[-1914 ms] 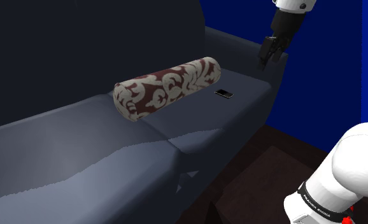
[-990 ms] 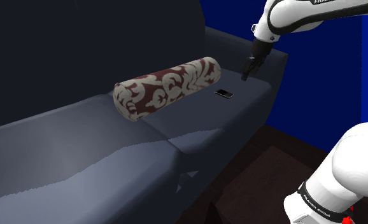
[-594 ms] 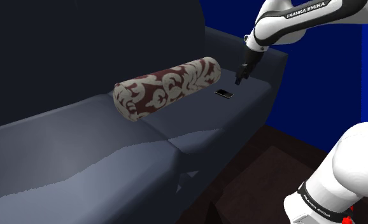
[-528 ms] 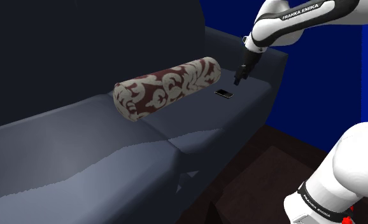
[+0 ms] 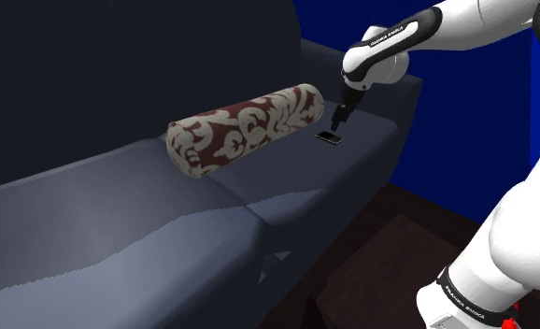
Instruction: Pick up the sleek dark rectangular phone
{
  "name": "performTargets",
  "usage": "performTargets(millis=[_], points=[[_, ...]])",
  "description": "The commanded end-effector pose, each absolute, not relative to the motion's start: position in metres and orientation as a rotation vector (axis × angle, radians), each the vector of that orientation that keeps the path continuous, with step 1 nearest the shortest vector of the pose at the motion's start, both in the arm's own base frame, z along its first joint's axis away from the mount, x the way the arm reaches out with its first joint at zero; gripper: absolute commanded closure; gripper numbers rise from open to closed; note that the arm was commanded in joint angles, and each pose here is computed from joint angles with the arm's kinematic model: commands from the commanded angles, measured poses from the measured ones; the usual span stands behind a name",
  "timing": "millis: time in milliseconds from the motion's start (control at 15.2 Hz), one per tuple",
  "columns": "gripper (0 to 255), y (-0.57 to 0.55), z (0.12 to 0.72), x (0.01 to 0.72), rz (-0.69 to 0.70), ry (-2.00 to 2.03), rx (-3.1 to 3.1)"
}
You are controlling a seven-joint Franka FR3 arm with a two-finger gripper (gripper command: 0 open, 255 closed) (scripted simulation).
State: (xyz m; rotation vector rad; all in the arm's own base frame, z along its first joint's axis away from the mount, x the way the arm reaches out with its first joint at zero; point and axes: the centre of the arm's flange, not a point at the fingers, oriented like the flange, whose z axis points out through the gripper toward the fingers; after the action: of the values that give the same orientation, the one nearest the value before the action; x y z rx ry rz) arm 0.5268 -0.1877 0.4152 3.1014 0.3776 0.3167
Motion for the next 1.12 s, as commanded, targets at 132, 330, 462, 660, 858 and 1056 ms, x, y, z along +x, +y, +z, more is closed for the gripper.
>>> performTargets(millis=[132,330,462,660,858,1056], points=[[0,-0.211,0.381,0.565,0.338,0.433,3.108],[0,-0.215,0.364,0.574,0.342,0.445,3.109],[0,-0.215,0.353,0.574,0.342,0.445,3.109],[0,-0.215,0.337,0.574,0.342,0.445,3.109],[255,-0.216,0.334,0.574,0.342,0.445,3.109],[255,-0.216,0.334,0.573,0.342,0.445,3.11]])
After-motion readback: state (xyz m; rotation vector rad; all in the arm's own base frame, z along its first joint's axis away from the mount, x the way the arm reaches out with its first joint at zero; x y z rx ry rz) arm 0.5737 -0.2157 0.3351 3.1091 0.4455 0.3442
